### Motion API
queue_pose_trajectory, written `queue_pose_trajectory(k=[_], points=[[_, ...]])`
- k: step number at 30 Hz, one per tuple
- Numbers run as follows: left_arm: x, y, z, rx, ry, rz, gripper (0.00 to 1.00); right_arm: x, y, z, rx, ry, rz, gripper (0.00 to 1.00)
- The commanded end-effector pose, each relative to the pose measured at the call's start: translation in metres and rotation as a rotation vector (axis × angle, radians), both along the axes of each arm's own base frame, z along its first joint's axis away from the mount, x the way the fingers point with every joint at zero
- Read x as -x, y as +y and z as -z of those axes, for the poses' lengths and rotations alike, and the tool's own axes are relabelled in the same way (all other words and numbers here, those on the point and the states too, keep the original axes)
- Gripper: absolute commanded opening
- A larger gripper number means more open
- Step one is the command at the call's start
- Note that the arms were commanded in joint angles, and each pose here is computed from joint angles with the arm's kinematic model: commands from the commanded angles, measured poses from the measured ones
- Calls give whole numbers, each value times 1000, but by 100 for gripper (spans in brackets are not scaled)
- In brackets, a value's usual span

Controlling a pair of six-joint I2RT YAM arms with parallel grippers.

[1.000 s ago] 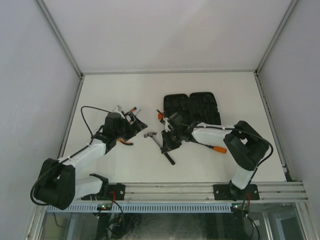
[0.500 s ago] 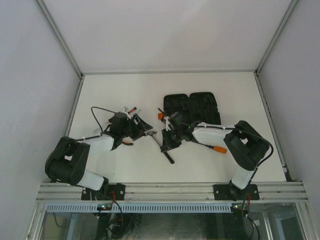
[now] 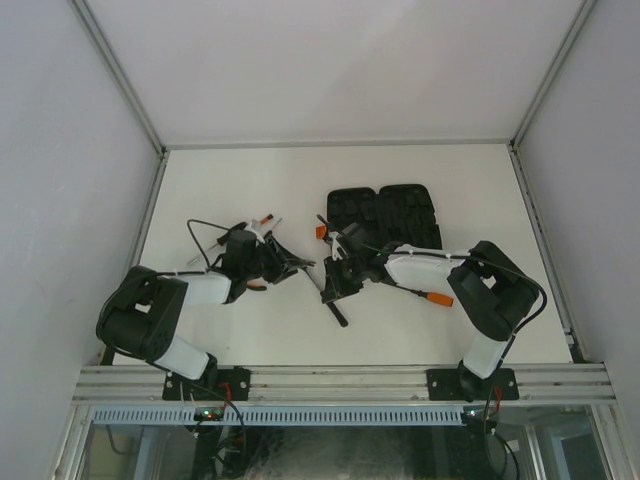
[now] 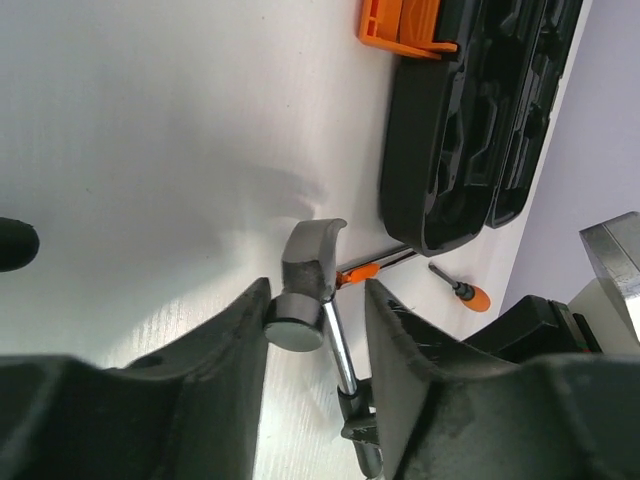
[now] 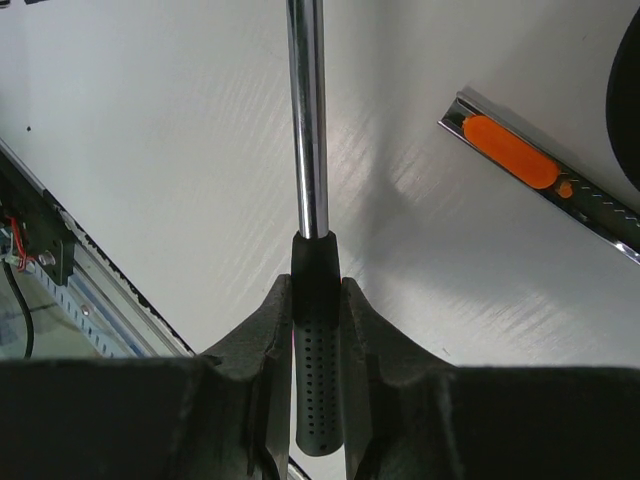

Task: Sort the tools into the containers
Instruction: Pick up the hammer at the center of the board.

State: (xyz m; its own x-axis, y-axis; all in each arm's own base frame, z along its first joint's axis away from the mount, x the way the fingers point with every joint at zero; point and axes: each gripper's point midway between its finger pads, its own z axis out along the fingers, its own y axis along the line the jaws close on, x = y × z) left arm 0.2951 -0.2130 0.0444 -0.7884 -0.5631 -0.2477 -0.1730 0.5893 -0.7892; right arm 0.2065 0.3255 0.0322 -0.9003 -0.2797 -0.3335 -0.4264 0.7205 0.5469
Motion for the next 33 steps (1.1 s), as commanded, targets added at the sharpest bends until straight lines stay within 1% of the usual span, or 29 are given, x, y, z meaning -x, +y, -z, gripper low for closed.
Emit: queue_pose_trajectory(k=[1, 9, 16, 18, 21, 26, 30, 33], points=[[4, -10, -5, 55, -15, 35, 42, -16, 15, -21, -65, -80, 12, 0], [1, -13, -3, 57, -12, 48, 24, -16, 18, -24, -64, -113, -15, 0], [-2, -14, -11, 56, -45, 59, 8, -10, 21, -30, -63, -160, -63, 0], [-2, -14, -18, 64, -73, 64, 5, -11, 21, -35, -72, -183, -58, 6], [0, -16, -36, 94, -132, 79, 1, -14, 20, -45, -90, -228, -35, 18], [1, -20, -73, 135, -243, 111, 0, -22, 17, -59, -126, -292, -2, 34], [4, -22, -91, 151, -299, 134, 0, -27, 18, -71, -167, -335, 12, 43], [6, -21, -98, 149, -318, 142, 0, -30, 18, -79, -183, -365, 22, 46]])
